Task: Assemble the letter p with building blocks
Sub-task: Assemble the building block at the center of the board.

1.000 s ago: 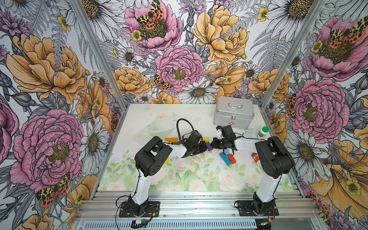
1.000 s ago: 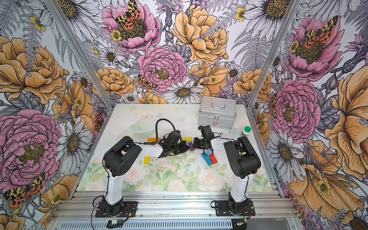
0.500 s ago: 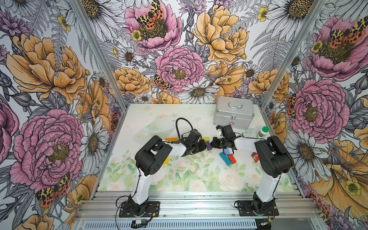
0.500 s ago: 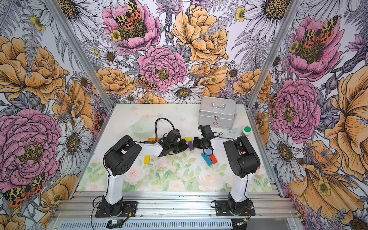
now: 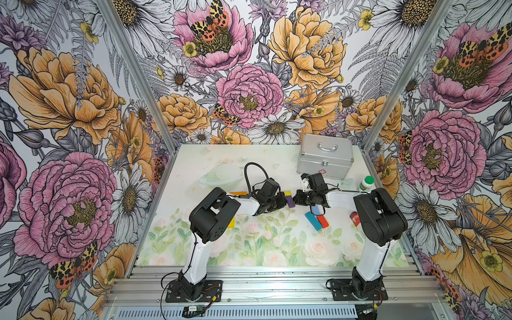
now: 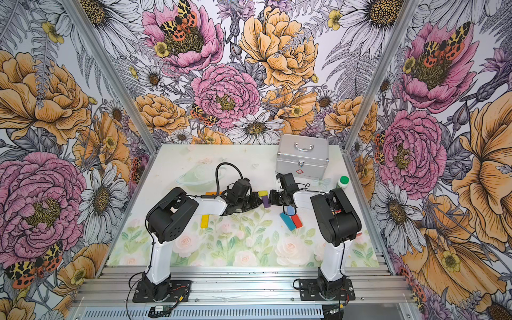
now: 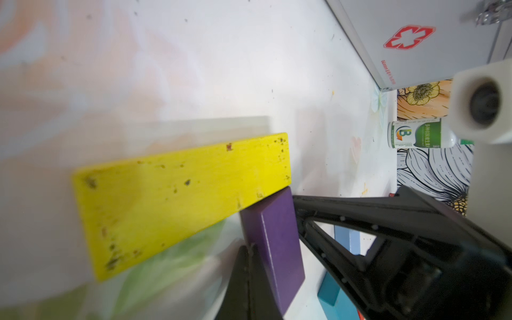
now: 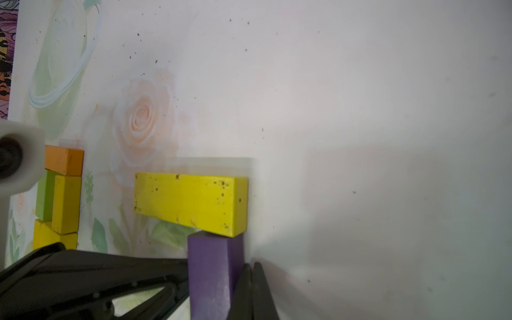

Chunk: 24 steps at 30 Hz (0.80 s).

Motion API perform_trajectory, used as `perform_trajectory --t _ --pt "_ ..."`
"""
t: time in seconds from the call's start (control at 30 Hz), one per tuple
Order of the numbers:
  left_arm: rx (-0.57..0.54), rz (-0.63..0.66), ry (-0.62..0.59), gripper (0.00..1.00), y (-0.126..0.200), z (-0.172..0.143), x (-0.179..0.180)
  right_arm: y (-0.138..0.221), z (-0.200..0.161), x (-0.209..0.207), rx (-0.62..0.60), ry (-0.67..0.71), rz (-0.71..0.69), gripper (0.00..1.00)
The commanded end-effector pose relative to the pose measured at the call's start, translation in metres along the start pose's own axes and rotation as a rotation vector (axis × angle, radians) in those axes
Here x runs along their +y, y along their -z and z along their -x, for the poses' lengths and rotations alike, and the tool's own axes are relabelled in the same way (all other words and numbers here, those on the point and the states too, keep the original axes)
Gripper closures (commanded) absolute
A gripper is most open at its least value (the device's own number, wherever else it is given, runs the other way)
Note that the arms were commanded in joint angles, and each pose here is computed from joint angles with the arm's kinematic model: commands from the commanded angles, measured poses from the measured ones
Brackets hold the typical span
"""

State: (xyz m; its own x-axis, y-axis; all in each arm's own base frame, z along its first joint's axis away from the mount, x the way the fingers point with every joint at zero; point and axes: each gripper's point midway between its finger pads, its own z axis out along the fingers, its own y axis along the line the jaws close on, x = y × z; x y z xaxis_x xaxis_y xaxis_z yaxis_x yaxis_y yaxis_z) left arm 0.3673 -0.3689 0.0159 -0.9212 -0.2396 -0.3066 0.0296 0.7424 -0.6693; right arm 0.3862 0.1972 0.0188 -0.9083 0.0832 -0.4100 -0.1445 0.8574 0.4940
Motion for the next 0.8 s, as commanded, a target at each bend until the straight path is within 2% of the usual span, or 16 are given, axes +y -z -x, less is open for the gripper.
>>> perform_trajectory --t 0.0,0.33,0.77 --pt "0.051 0.059 0.027 1.0 -0.011 -0.013 0.023 -0.013 -0.038 -0.021 0.126 -0.058 -0.06 1.0" --pt "0.052 0.064 0.04 1.0 -0.011 -0.011 0.027 -0.013 -0.043 -0.026 0.137 -0.065 -0.068 1.0" --pt "-0.006 0.098 0.034 1.0 0.007 0.001 0.032 0.004 -0.027 -0.029 0.078 -0.079 -0.084 1.0"
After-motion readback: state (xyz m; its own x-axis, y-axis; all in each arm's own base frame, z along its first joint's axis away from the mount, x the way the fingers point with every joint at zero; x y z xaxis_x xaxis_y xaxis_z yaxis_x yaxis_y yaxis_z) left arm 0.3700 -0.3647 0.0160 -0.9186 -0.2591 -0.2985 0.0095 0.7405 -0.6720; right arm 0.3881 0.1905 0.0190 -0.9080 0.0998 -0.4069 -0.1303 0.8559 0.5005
